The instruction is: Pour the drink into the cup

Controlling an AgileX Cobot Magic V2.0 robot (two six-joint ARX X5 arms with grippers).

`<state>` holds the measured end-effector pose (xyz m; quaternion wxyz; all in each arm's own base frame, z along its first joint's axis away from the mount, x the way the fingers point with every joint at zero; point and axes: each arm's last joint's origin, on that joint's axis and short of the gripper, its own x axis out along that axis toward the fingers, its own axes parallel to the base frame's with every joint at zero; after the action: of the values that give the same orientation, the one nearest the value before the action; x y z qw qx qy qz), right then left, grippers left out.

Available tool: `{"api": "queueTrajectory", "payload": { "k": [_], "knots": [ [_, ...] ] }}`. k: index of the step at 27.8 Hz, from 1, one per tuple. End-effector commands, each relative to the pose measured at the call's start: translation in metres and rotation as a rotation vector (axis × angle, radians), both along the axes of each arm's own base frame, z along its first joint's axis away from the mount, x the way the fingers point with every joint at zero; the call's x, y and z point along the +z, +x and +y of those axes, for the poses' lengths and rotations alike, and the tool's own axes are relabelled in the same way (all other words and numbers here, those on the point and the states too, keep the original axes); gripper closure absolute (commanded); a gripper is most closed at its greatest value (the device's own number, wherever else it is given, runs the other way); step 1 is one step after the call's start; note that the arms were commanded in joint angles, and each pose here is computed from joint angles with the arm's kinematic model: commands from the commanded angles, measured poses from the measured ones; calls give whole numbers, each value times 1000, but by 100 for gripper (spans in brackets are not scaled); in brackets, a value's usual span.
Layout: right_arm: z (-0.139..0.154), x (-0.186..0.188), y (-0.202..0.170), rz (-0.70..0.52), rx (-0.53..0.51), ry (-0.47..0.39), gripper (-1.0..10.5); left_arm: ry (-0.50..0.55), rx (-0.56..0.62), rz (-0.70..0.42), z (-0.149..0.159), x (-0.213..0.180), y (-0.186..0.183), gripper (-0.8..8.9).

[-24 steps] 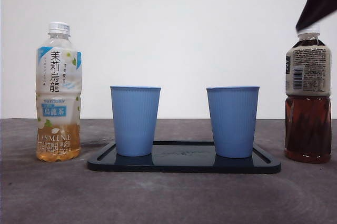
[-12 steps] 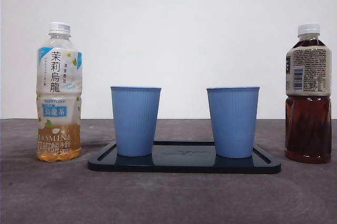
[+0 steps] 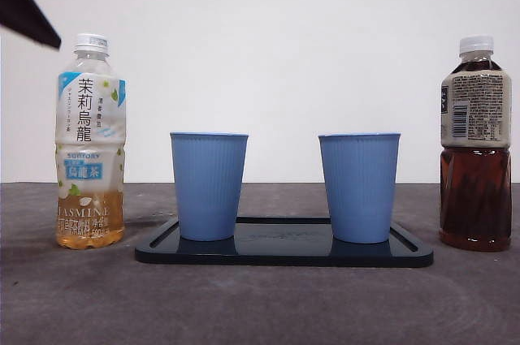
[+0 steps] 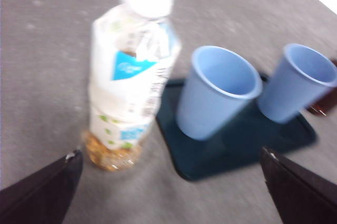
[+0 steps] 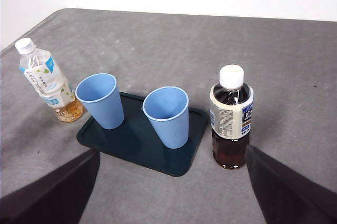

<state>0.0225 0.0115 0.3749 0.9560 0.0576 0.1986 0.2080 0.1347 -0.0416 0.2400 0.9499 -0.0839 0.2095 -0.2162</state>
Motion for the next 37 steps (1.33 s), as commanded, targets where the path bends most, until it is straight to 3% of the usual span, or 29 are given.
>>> {"api": "queueTrajectory", "payload": {
  "k": [1,37],
  "knots": [
    [-1,6,-3,-30,6,-3,504,-28,34,-83,-1,-3,7,223],
    [-1,7,-4,-24,-1,14,504,12,-8,-148,-29,-71,85,197]
  ]
}}
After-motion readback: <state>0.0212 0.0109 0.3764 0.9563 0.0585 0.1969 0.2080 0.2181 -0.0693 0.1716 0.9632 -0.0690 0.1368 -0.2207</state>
